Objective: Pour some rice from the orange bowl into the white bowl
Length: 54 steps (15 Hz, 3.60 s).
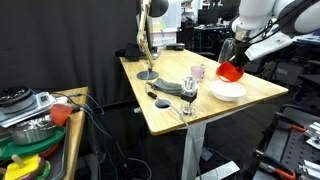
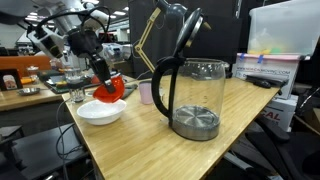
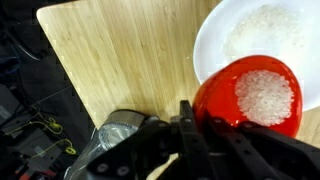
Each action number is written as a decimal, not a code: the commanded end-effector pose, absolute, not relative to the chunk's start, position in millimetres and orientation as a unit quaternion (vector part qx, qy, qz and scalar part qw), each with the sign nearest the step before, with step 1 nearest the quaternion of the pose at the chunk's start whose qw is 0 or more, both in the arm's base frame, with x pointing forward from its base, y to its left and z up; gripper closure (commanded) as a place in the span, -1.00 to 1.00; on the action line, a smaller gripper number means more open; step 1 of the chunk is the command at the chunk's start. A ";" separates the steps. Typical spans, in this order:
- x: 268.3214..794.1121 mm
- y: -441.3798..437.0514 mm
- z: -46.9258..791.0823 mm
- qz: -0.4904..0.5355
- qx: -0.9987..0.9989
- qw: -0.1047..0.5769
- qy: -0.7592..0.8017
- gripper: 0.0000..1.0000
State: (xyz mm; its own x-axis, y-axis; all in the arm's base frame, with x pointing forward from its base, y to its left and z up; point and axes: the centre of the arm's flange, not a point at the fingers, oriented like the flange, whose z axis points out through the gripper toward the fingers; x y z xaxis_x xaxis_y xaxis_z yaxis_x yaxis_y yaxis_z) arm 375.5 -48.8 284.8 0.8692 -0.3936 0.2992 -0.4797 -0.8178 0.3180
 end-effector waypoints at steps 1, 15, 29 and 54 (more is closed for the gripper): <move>353.1 -70.9 299.6 0.111 0.943 0.168 -0.265 0.96; 307.0 -160.8 258.1 0.024 0.871 0.110 -0.478 0.96; 303.1 -165.5 225.9 -0.024 0.854 0.102 -0.509 0.96; 298.7 -179.4 192.0 -0.044 0.853 0.101 -0.510 -1.00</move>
